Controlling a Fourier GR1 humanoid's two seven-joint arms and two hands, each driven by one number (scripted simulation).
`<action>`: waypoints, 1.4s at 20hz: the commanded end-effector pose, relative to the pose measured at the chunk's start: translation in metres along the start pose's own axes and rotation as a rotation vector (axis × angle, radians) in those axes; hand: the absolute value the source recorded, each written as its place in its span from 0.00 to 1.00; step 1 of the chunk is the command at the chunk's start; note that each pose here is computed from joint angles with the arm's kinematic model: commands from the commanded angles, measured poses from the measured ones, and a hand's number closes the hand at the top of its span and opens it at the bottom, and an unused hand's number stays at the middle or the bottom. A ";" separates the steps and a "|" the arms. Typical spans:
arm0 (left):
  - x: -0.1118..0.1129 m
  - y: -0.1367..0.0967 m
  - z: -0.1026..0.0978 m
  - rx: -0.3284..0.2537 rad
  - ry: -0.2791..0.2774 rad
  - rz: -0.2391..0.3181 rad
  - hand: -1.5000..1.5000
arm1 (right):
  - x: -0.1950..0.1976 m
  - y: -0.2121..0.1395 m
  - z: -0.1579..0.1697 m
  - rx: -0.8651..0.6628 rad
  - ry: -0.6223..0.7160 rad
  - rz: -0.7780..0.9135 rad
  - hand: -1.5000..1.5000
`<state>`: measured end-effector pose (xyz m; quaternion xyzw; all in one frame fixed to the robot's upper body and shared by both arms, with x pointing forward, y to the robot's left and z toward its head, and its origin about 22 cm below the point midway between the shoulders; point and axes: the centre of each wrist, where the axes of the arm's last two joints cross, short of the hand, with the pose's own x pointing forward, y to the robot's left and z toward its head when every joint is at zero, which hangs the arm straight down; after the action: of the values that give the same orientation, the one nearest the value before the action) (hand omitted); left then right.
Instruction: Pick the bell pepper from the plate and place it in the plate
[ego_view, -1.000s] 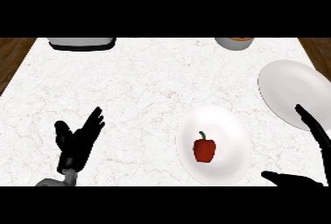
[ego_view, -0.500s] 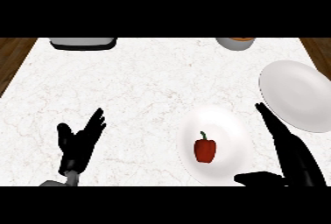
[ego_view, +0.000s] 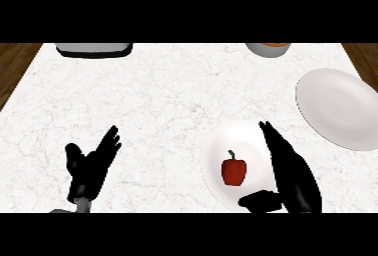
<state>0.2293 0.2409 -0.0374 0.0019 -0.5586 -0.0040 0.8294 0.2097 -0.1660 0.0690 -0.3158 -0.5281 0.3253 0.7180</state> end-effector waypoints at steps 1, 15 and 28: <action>0.002 0.001 -0.004 0.007 0.011 -0.002 0.50 | 0.014 0.025 -0.010 0.052 0.007 -0.012 0.00; 0.009 -0.002 -0.004 0.004 -0.004 -0.011 0.50 | 0.015 0.056 -0.009 0.012 0.099 0.123 0.00; 0.005 0.000 -0.006 -0.002 -0.002 -0.024 0.50 | 0.011 0.086 -0.049 0.097 0.111 0.159 0.00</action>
<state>0.2316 0.2360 -0.0347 0.0024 -0.5594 -0.0064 0.8289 0.2363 -0.1270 0.0010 -0.3399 -0.4558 0.3743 0.7326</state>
